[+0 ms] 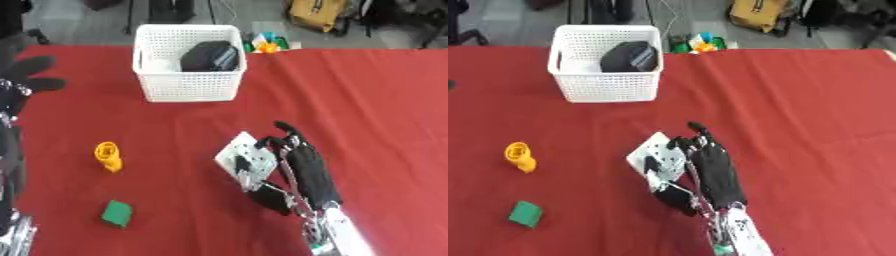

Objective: Pick up objects on the table and place them in the box.

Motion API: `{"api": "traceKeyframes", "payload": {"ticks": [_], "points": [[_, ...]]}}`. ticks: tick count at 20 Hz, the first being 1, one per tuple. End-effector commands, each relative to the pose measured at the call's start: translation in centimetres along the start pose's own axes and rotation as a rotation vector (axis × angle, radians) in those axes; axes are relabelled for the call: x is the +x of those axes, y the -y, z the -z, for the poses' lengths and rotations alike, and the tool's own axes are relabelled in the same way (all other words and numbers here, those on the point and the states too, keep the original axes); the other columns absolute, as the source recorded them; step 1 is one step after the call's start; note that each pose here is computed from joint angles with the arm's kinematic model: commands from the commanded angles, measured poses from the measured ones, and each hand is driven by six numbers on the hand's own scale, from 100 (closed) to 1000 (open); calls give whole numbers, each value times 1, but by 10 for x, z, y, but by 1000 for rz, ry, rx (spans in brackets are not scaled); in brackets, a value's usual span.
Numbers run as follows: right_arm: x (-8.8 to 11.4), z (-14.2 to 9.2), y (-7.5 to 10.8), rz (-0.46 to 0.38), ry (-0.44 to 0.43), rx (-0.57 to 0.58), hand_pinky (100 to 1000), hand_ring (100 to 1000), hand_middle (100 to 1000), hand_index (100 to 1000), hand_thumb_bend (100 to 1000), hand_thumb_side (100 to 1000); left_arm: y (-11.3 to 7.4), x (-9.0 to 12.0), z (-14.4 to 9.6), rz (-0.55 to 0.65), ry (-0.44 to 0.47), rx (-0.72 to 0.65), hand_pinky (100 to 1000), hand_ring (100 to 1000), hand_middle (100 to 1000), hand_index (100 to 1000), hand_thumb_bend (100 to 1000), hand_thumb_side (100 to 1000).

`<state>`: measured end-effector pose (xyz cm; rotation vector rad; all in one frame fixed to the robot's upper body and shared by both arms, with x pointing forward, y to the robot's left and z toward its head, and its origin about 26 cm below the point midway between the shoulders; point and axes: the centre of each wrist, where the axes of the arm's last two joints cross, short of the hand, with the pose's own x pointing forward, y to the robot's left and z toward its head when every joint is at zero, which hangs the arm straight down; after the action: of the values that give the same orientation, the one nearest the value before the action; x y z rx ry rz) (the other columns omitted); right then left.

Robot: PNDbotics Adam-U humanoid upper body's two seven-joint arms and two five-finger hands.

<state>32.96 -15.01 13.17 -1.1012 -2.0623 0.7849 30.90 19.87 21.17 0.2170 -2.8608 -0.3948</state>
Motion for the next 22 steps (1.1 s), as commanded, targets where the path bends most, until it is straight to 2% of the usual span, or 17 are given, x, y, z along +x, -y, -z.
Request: {"api": "traceKeyframes", "payload": {"ticks": [1,9,16,17,18,22], "points": [[3,6,15,20,25,-54,599,896,100,363,100,585,-1,5,6,-5,29,1,699,809,865,915,165,973],[7,11,30,68,53,-91,580,894,100,350,100,580,-1,5,6,-5,25,-3,699,809,865,915,166,973],[7,24,52,108,91,-152,568,892,100,347,100,576,-1,5,5,-5,23,-8,698,810,866,914,166,973],[7,25,55,114,94,-160,567,892,100,347,100,621,-1,5,5,-5,23,-9,698,810,866,914,170,971],[6,28,59,118,101,-172,565,892,100,348,100,573,-1,5,5,-5,22,-10,698,810,866,915,166,973],[1,37,74,136,116,-208,563,890,100,346,100,570,-1,5,4,-5,20,-13,699,810,865,915,166,972]]}}
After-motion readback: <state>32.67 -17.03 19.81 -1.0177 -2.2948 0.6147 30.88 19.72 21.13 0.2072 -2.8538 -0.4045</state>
